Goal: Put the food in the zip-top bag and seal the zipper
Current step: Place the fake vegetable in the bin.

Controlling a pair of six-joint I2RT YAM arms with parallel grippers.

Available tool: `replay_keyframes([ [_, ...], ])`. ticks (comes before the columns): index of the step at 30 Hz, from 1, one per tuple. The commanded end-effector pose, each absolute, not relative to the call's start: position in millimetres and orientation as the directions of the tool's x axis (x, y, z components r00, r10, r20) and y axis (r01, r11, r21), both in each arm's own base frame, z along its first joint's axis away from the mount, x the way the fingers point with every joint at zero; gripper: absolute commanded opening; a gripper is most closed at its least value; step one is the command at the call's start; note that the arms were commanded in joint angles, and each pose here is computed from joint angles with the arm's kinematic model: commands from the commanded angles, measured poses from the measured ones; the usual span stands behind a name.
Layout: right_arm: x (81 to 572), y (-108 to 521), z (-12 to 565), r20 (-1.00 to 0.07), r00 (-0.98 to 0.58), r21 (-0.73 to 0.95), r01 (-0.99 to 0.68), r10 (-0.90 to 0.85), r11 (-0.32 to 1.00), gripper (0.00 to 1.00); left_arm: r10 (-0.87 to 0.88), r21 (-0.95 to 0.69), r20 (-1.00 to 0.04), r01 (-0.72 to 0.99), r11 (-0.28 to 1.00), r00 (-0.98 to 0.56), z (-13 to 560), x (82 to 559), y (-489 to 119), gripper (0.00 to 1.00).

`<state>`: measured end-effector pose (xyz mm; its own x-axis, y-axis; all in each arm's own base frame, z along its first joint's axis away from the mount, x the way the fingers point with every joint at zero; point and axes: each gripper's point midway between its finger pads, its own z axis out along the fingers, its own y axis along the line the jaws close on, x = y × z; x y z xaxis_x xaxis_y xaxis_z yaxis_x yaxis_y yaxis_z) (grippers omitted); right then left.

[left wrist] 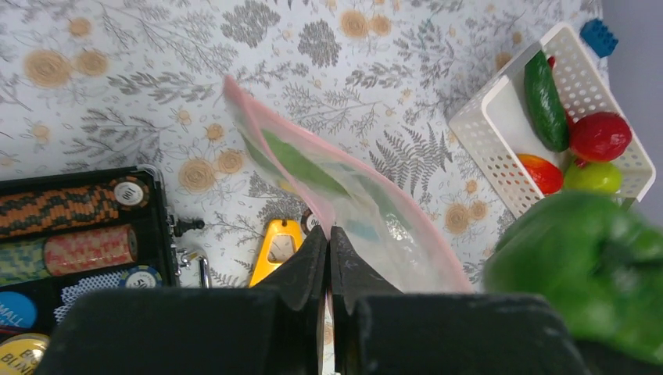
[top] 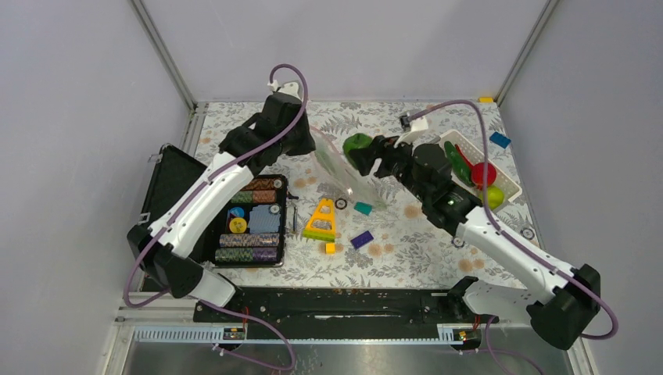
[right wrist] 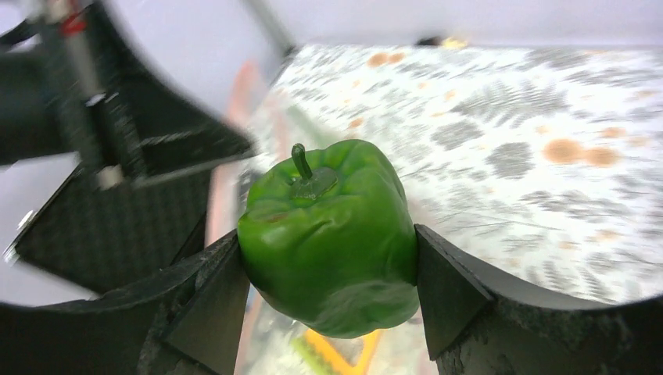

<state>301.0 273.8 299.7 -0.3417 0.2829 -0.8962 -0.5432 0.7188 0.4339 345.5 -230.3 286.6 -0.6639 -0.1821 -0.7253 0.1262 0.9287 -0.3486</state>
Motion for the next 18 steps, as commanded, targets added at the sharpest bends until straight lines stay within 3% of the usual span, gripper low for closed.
replay_keyframes([
  [1,323.7,178.1,312.4,-0.932,-0.262,0.295,-0.150,0.249,0.944,0.21,-0.237,-0.344,-0.835,0.135,0.929,-0.496,350.0,346.3,-208.0,0.00],
  [5,337.5,88.4,250.8,-0.837,-0.451,0.263,0.165,0.310,0.951,0.22,-0.223,-0.370,-0.831,0.207,0.906,-0.509,357.4,346.2,-224.4,0.00],
  [8,347.6,32.1,205.1,-0.781,-0.511,0.194,0.349,0.360,0.917,0.22,-0.205,-0.391,-0.814,0.252,0.885,-0.544,349.3,349.0,-241.5,0.00],
  [15,395.6,-12.6,147.1,-0.681,-0.610,0.119,0.455,0.406,0.882,0.27,-0.169,-0.425,-0.780,0.313,0.849,-0.603,336.5,350.4,-270.0,0.00],
  [18,414.0,-6.4,127.0,-0.627,-0.670,0.113,0.425,0.396,0.898,0.43,-0.152,-0.441,-0.773,0.349,0.827,-0.616,334.1,349.2,-281.3,0.00],
])
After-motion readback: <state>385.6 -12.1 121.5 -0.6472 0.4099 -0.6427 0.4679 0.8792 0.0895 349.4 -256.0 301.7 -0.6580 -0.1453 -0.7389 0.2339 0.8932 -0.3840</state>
